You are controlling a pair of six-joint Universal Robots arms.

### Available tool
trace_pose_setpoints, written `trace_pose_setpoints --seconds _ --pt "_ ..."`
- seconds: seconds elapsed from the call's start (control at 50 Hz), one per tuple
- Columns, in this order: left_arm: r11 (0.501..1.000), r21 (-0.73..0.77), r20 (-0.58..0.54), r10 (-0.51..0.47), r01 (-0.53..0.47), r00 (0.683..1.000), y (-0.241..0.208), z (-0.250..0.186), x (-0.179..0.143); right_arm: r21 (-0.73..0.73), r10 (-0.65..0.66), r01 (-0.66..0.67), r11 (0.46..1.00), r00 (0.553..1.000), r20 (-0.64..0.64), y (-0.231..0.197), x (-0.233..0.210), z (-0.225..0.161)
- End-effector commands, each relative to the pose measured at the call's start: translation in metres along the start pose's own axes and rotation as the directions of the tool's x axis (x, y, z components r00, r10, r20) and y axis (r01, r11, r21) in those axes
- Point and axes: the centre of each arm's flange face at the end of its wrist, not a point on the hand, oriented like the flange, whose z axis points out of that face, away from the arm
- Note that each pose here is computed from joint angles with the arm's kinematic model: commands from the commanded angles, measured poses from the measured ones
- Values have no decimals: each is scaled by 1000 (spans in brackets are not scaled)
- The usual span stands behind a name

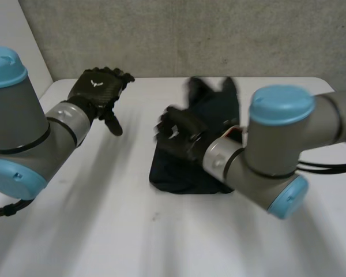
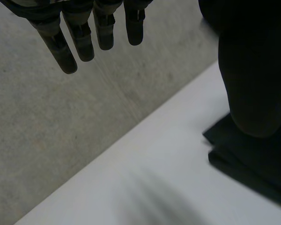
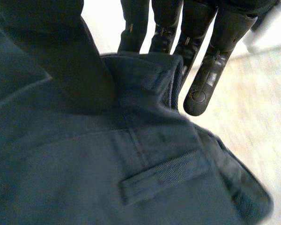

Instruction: Fold the shorts.

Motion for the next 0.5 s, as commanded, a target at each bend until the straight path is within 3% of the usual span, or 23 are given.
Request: trace_pose_setpoints --seconds 0.02,0.12,0.14,0.18,0.2,0.28,0.34,0.5 --pt "983 68 -8 -169 169 986 -19 7 1 123 126 -139 983 986 108 -8 -25 6" --pt "976 102 -14 -193 193 981 -28 14 1 90 421 -419 903 907 4 6 18 -1" --pt "975 109 -18 -192 192 981 -30 16 3 100 526 -519 849 849 -58 7 42 -9" --pt "973 126 -39 -188 191 981 -35 22 11 111 616 -606 788 778 -122 9 62 -17" --pt "973 125 -48 -188 193 981 -36 24 16 115 693 -684 720 699 -177 18 73 -21" --pt "976 103 -104 -183 194 977 -30 31 41 74 761 -780 621 577 -297 49 81 -26" --pt "980 57 -129 -180 189 975 -16 35 61 24 752 -792 610 569 -332 58 74 -26" --pt "981 -129 -110 -160 146 981 46 48 107 -128 694 -785 606 600 -397 89 45 -14"
